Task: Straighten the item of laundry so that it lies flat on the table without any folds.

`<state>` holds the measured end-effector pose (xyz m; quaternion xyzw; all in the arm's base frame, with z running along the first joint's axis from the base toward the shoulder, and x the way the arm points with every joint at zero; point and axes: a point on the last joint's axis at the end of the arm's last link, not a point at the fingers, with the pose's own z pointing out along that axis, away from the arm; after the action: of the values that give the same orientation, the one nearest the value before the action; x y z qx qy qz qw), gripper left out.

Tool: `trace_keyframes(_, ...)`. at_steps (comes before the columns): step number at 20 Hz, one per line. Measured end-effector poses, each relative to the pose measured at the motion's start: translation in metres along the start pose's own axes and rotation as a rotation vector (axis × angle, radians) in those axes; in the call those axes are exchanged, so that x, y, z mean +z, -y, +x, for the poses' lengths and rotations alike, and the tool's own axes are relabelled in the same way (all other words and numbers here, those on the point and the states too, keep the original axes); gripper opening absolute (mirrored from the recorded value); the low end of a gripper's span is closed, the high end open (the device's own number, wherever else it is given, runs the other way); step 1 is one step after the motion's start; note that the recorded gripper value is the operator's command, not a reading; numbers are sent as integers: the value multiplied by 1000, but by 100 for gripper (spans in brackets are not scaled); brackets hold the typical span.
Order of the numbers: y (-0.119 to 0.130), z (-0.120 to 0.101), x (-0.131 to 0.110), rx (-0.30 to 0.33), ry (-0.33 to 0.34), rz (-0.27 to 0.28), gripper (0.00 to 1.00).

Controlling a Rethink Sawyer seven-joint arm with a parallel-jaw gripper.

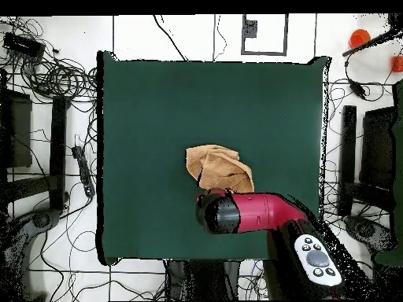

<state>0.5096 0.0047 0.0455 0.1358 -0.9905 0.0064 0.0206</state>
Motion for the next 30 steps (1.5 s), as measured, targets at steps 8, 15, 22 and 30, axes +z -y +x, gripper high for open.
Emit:
trace_keyframes(8,20,-6,-12,29,79,33,100)
trace_keyframes(15,28,-9,-14,40,125,53,100)
trace_keyframes(22,28,-9,-10,41,129,50,100)
trace_keyframes(30,18,-10,-7,24,123,45,100)
